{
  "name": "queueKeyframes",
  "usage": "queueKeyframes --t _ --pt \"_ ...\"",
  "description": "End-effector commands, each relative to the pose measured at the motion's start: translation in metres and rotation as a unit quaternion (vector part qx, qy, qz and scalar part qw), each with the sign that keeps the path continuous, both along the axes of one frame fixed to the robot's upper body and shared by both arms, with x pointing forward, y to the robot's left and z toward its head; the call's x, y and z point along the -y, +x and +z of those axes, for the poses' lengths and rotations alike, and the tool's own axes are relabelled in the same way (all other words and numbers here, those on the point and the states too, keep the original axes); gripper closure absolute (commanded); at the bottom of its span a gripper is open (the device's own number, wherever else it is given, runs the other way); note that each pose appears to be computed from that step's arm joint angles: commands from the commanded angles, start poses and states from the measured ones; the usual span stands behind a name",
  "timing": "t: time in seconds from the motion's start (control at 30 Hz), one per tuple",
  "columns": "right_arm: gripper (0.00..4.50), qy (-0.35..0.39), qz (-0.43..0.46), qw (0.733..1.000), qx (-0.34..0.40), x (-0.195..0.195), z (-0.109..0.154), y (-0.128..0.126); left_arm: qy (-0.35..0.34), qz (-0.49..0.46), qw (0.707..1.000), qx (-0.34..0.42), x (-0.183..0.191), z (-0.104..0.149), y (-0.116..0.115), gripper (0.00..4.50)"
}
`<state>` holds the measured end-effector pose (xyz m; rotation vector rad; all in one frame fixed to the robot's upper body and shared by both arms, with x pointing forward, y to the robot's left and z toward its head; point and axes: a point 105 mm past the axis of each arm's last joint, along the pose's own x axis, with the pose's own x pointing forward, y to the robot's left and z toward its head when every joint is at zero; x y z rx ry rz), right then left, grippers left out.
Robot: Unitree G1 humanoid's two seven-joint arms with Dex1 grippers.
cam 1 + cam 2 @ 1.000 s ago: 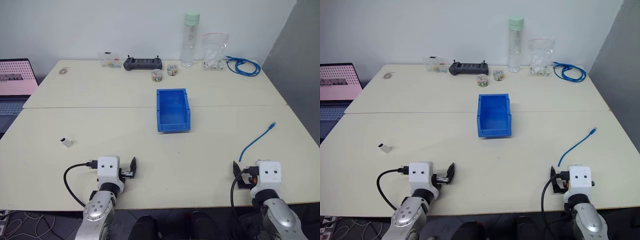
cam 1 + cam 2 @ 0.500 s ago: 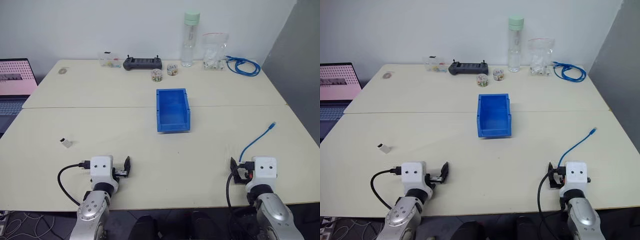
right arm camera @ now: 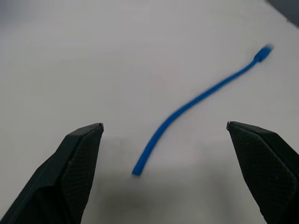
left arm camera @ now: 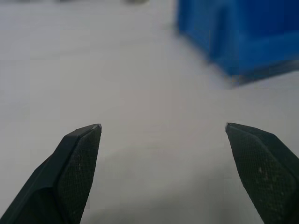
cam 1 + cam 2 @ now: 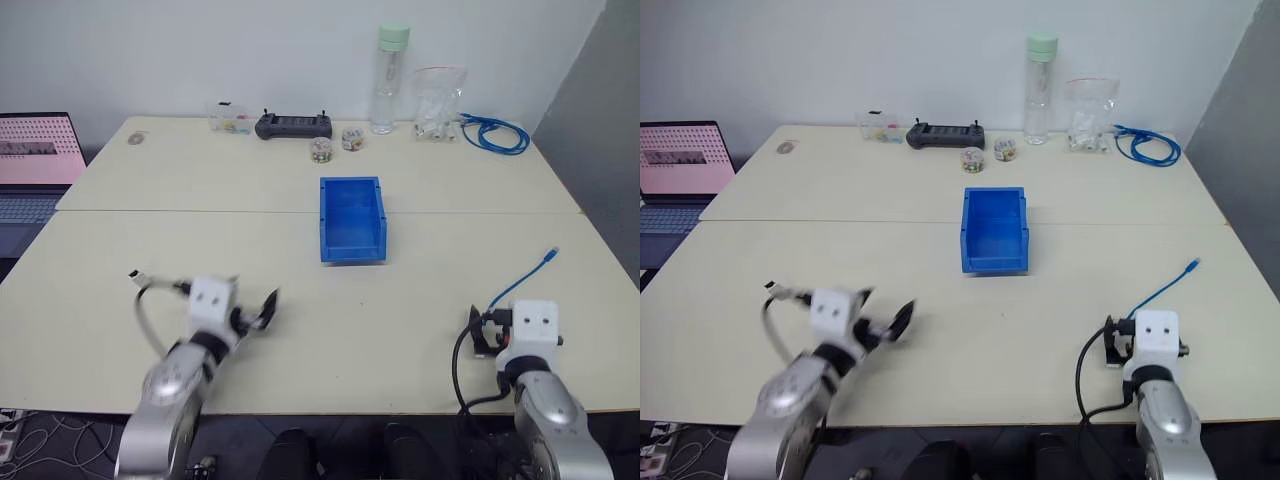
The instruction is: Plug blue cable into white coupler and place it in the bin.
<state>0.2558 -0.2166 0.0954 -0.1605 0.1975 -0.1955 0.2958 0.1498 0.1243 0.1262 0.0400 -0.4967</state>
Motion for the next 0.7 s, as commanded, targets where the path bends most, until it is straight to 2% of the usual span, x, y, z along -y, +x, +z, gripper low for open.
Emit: queueKeyframes --t 0.03,0.17,0.33,0.53,0.7 --pt "0.0 0.01 -0.046 0.999 0.015 0.018 0.019 0.01 0.007 -0.204 0.979 0.004 0.053 0.025 0.0 0.05" --pt "0.0 0.029 -0.094 0.995 0.002 0.042 0.022 0.029 0.019 -0.346 0.938 0.006 0.085 0.045 0.002 0.05" --pt "0.0 0.076 -0.11 0.99 -0.038 0.064 0.008 0.066 0.052 -0.452 0.891 0.016 0.111 0.062 0.015 0.05" --pt "0.0 0.107 -0.138 0.983 -0.055 0.087 0.002 0.092 0.066 -0.477 0.876 0.012 0.115 0.064 0.025 0.05" --pt "0.0 0.138 -0.17 0.973 -0.067 0.107 -0.003 0.1 0.078 -0.48 0.874 0.01 0.114 0.06 0.028 0.05"
